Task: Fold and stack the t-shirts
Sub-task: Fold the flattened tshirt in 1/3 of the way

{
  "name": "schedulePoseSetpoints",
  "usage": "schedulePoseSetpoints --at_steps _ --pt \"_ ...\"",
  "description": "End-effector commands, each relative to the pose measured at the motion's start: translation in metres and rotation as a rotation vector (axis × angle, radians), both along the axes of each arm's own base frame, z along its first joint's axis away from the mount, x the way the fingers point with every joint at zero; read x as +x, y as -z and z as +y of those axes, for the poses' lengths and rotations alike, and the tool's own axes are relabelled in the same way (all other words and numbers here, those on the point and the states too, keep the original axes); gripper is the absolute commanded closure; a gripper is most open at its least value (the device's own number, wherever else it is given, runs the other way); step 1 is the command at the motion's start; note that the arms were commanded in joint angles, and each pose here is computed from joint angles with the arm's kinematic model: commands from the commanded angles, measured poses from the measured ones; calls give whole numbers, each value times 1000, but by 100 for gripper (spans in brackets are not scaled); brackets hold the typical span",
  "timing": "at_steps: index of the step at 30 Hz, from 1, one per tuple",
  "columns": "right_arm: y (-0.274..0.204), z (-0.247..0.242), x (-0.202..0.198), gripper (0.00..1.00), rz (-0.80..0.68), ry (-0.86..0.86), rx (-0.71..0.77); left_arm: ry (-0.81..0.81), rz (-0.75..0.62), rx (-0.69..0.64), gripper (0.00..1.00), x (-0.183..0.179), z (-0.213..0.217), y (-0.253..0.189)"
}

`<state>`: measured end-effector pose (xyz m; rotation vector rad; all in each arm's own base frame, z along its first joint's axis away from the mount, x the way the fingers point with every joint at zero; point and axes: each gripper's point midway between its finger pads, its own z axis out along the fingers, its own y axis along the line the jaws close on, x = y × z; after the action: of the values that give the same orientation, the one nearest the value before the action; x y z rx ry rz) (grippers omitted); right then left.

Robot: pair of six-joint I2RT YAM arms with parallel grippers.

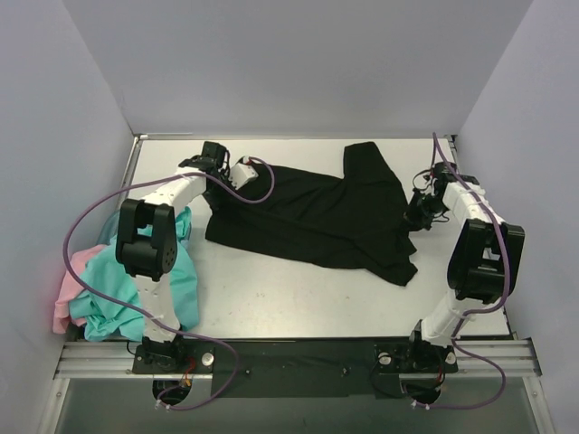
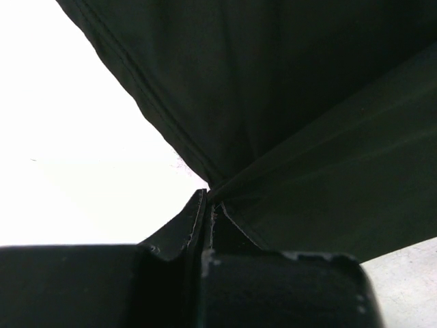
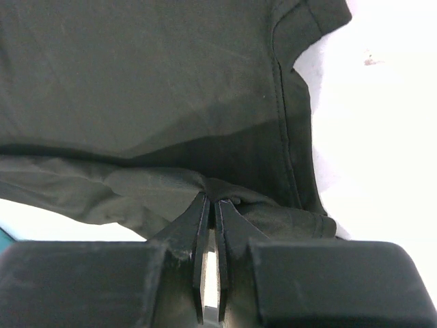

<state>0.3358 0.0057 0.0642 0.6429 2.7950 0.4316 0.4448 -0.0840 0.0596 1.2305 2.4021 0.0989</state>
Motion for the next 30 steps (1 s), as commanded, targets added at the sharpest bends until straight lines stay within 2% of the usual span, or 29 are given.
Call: schedulePoseSetpoints --at_steps 1,3,4,5,6,7,11,13,14,15,16,17,20,23,27,29,30 --pt "0 1 3 100 21 -49 -33 -25 -88 -16 94 21 -1 -21" --pt "-1 2 7 96 16 -65 -45 -29 -103 -11 88 25 0 -23" --pt "-3 3 9 90 13 -73 -55 -30 -108 -11 72 27 0 -24" --pt "0 0 10 68 23 -74 -74 -32 -121 -15 65 31 -1 -27" --pt "-5 -1 11 59 29 -77 -88 -54 -133 14 54 34 5 -29" --pt "-6 -10 11 53 44 -51 -140 -69 -157 15 48 41 6 -36" --pt "-31 -39 -6 38 61 41 -289 -103 -247 -13 44 61 16 -74" --pt "-39 -47 -25 38 66 113 -285 -34 -256 -50 44 50 10 -95" --pt "-28 -44 -43 38 110 124 -267 7 -218 -50 47 38 8 -85" --pt "-35 -44 -50 39 86 162 -252 87 -217 -84 49 25 -3 -94" --pt "-22 -37 -70 40 130 167 -225 139 -147 -83 53 3 -6 -71" --pt "-22 -32 -78 41 128 190 -204 251 -130 -91 53 -14 -16 -72" --pt "-1 -9 -105 43 153 225 -97 455 2 -41 53 -68 -15 -26" --pt "22 -2 -114 43 159 277 -66 538 19 -23 45 -82 -14 -7" --pt "45 6 -117 44 182 309 -9 607 -3 18 40 -80 -15 16" --pt "58 6 -122 46 221 326 7 629 -10 39 40 -78 -17 24" --pt "63 7 -126 52 244 331 13 629 -21 59 40 -75 -17 28"
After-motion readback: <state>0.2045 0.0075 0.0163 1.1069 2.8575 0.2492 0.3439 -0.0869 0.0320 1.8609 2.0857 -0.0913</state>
